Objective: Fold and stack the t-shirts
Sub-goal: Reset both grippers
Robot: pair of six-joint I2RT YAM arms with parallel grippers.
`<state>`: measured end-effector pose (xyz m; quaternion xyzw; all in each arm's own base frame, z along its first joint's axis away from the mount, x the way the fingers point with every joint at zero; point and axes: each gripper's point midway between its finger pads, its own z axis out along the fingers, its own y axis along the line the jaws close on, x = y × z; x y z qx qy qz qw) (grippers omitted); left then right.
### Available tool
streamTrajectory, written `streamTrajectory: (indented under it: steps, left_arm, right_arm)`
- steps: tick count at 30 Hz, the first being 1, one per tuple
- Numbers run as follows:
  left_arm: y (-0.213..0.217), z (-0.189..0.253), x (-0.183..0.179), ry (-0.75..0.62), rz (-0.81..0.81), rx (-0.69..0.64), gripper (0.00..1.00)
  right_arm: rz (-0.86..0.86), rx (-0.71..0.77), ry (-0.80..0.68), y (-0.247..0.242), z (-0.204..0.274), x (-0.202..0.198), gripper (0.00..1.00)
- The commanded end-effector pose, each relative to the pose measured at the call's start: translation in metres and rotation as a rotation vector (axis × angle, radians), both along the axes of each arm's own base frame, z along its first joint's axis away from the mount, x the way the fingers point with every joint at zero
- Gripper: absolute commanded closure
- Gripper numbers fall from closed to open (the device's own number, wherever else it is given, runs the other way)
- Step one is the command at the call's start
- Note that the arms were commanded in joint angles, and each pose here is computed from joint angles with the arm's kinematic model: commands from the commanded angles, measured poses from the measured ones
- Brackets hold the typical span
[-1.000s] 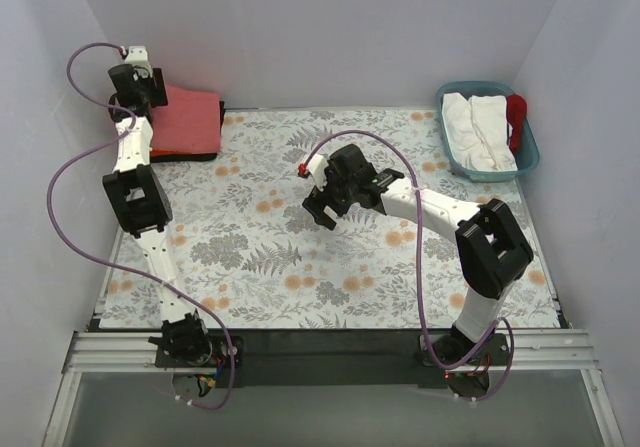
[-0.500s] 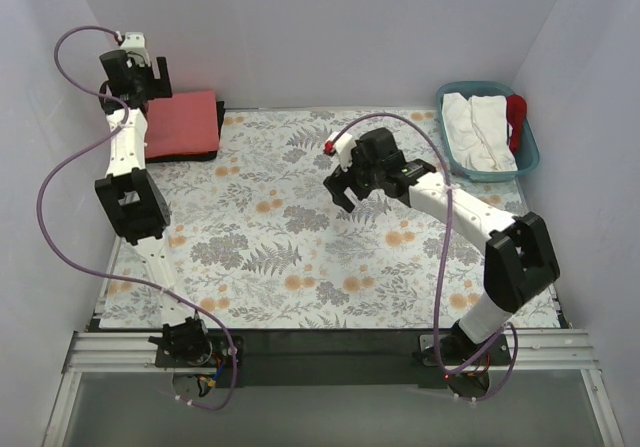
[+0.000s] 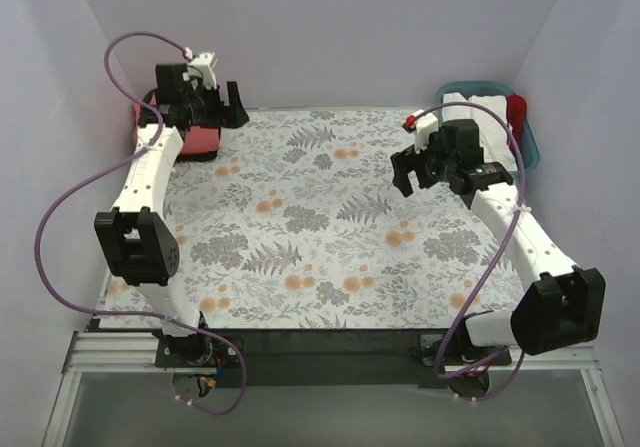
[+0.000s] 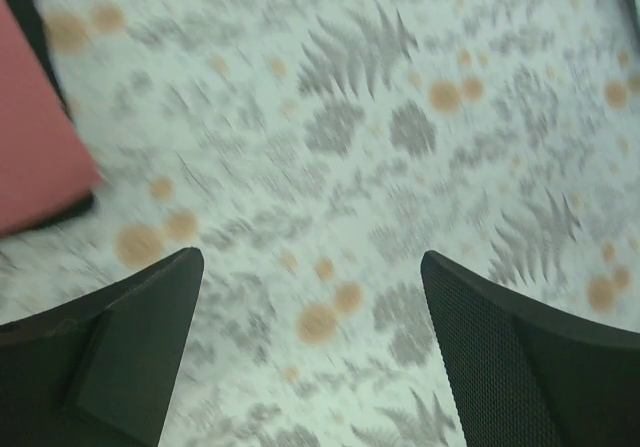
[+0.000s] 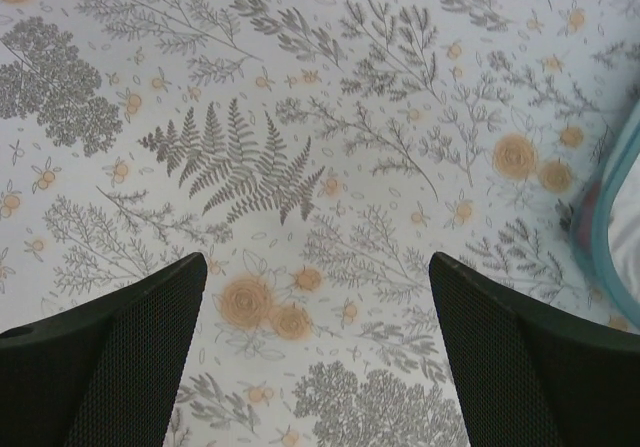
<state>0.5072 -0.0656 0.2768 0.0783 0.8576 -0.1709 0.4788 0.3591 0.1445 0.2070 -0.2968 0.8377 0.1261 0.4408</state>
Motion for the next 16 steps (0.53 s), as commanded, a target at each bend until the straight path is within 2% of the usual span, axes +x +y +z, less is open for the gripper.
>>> streamTrajectory:
  steps: [1, 5, 6, 8, 9, 16]
  left_arm:
    - [-0.03, -0.031, -0.057, 0.146, -0.049, -0.085, 0.09]
    - [-0.038, -0.049, -0.11, 0.185, -0.065, -0.092, 0.09]
    - [-0.04, -0.07, -0.125, 0.231, -0.07, -0.086, 0.09]
    - [-0.039, -0.075, -0.144, 0.221, -0.074, -0.072, 0.09]
    - [-0.037, -0.093, -0.155, 0.252, -0.066, -0.063, 0.09]
    - [-0.042, -0.085, -0.177, 0.211, -0.086, -0.082, 0.08]
  right_arm:
    - [-0.026, 0.034, 0.089, -0.013, -0.004, -0.03, 0.02]
    - [-0.082, 0.01, 0.14, -0.03, -0.022, -0.053, 0.02]
    - [-0.091, -0.001, 0.168, -0.034, -0.034, -0.061, 0.02]
    - [-0.103, -0.012, 0.179, -0.04, -0.042, -0.071, 0.02]
    - [-0.109, -0.017, 0.191, -0.042, -0.047, -0.075, 0.02]
    - [-0.13, 0.015, 0.239, -0.048, -0.055, -0.093, 0.02]
